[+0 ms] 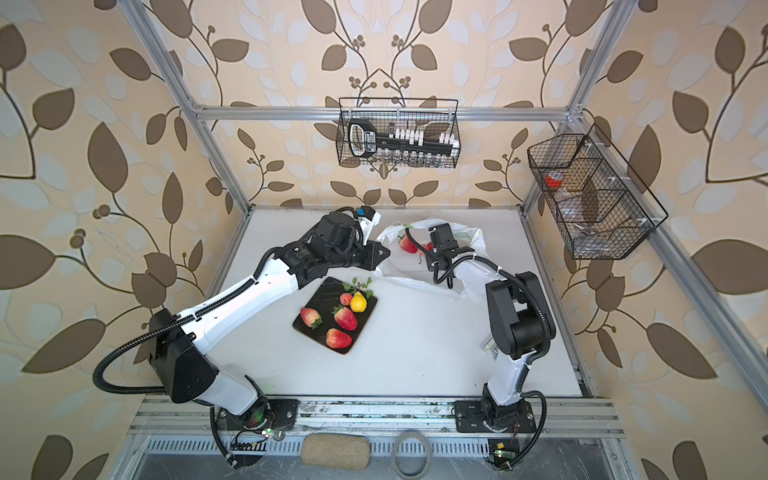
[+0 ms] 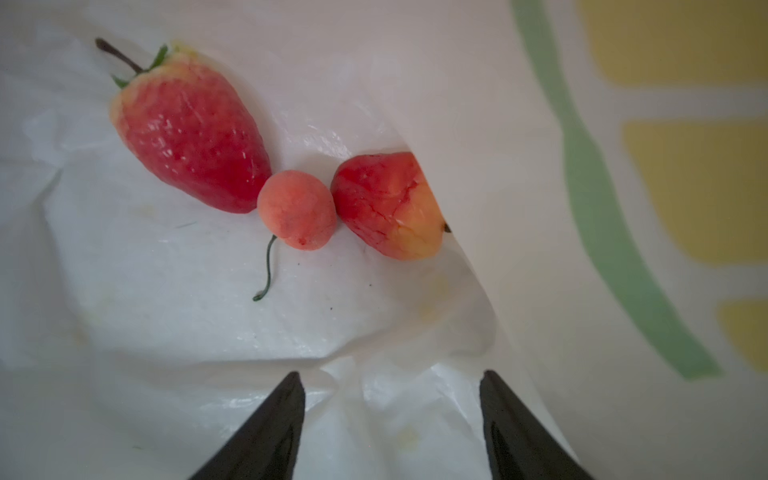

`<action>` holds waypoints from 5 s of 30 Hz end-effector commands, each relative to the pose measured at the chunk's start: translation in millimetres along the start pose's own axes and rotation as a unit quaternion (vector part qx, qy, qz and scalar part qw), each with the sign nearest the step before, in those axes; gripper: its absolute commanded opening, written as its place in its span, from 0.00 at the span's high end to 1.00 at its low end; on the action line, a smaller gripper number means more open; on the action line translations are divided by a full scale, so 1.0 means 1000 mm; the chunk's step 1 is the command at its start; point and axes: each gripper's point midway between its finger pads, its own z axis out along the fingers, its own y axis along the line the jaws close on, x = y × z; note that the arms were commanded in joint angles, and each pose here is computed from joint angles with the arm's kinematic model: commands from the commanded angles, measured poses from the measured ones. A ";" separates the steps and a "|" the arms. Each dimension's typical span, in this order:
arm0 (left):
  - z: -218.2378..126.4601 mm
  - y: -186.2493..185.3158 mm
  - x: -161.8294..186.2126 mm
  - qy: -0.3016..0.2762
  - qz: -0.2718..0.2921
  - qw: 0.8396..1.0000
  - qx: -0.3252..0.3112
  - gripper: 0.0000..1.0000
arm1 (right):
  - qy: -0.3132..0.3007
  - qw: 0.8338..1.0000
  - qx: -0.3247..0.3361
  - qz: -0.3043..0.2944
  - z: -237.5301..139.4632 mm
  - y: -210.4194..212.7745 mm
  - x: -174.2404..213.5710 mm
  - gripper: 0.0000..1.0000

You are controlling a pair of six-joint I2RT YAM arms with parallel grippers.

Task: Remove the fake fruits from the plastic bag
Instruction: 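Lower the right gripper into the bag toward the red-yellow pear, then close the right gripper on the red-yellow pear, then lift the pear upward inside the bag with the right gripper, then carry the pear out with the right gripper while the left gripper releases the bag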

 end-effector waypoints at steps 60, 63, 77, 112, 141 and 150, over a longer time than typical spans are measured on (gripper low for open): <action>-0.030 -0.040 0.076 0.071 0.015 0.997 0.038 1.00 | 0.010 0.784 -0.100 0.613 0.123 0.050 -0.038 0.44; -0.031 -0.038 0.077 0.071 0.015 0.997 0.034 1.00 | 0.007 0.787 -0.108 0.608 0.123 0.051 -0.043 0.51; -0.025 -0.033 0.043 0.010 0.003 1.000 -0.003 1.00 | -0.056 0.818 -0.211 0.533 0.046 0.055 -0.078 0.66; 0.017 0.011 -0.041 -0.065 0.010 0.996 -0.063 1.00 | -0.082 0.913 -0.276 0.290 -0.098 0.047 -0.023 0.65; 0.011 -0.011 -0.031 -0.046 -0.001 0.999 0.008 0.26 | -0.210 0.912 -0.344 0.075 -0.260 0.034 -0.003 0.62; -0.066 -0.035 -0.047 -0.090 -0.007 0.995 0.031 0.04 | -0.227 0.897 -0.377 0.027 -0.310 0.038 0.000 0.62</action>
